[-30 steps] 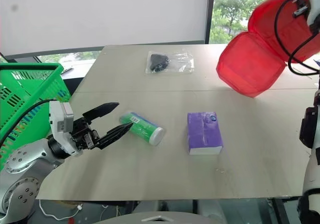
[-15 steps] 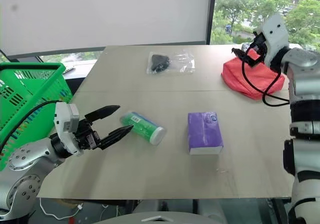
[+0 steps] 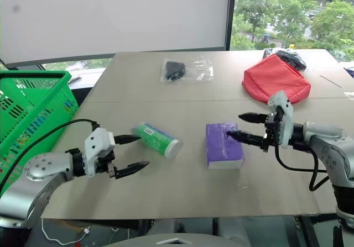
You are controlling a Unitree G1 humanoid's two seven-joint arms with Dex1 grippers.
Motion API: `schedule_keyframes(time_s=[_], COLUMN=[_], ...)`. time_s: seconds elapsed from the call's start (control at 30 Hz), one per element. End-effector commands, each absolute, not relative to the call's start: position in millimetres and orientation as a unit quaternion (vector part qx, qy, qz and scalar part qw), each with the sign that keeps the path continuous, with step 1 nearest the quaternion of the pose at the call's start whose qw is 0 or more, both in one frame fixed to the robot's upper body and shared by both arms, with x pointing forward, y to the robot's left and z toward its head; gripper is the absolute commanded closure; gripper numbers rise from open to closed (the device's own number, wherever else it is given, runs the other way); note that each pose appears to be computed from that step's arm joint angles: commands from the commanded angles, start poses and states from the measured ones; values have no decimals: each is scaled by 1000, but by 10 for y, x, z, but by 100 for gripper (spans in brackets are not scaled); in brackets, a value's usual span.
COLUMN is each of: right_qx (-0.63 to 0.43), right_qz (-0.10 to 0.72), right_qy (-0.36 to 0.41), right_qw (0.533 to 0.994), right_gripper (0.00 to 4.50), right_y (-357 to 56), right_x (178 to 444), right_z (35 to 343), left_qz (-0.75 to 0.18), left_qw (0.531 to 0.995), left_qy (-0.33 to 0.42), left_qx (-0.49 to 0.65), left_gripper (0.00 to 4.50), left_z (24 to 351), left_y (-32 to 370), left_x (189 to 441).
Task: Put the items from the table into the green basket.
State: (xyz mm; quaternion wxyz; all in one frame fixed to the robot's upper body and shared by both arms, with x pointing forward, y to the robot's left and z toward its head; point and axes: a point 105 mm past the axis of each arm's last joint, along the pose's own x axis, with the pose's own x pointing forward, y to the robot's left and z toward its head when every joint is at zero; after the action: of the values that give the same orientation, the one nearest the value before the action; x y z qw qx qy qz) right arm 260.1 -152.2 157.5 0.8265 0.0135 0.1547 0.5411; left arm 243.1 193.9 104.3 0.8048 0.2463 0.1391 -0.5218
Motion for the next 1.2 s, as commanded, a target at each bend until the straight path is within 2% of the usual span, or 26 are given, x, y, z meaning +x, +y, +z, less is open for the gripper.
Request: schedule_keyframes(time_s=[0.03, 0.13, 0.3, 0.4, 0.63, 0.83, 0.93, 0.97, 1.03, 1.2], right_qx=[-10, -17, -18, -26, -34, -31, -28, -28, -26, -25], right_qz=[569, 571, 576, 575, 574, 587, 598, 602, 611, 619], right_qy=[142, 137, 128, 121, 102, 82, 75, 73, 72, 69], right_qw=[810, 810, 807, 809, 812, 805, 797, 795, 788, 782], right_gripper=[5, 5, 5, 5, 5, 5, 0, 0, 0, 0], right_y=[-1432, -1409, -1322, -1266, -1183, -1162, -1153, -1148, -1136, -1113], right_x=[2513, 2531, 2540, 2546, 2527, 2476, 2452, 2443, 2428, 2458], right_z=[1669, 1676, 1710, 1716, 1763, 1880, 1915, 1922, 1934, 1961], left_qz=[-562, -597, -646, -679, -689, -688, -687, -687, -687, -686], left_qw=[755, 709, 649, 610, 575, 579, 580, 580, 582, 586], left_qy=[110, 85, 88, 120, 200, 240, 255, 259, 259, 260], left_qx=[320, 365, 392, 390, 393, 367, 356, 353, 349, 344], left_gripper=[0, 0, 0, 0, 0, 0, 79, 129, 190, 229], left_z=[1156, 1247, 1144, 1024, 725, 639, 605, 597, 592, 584], left_y=[2007, 1979, 1926, 1902, 1983, 1986, 2006, 2015, 2029, 2096], left_x=[2579, 2794, 3019, 3110, 3217, 3246, 3226, 3213, 3197, 3141])
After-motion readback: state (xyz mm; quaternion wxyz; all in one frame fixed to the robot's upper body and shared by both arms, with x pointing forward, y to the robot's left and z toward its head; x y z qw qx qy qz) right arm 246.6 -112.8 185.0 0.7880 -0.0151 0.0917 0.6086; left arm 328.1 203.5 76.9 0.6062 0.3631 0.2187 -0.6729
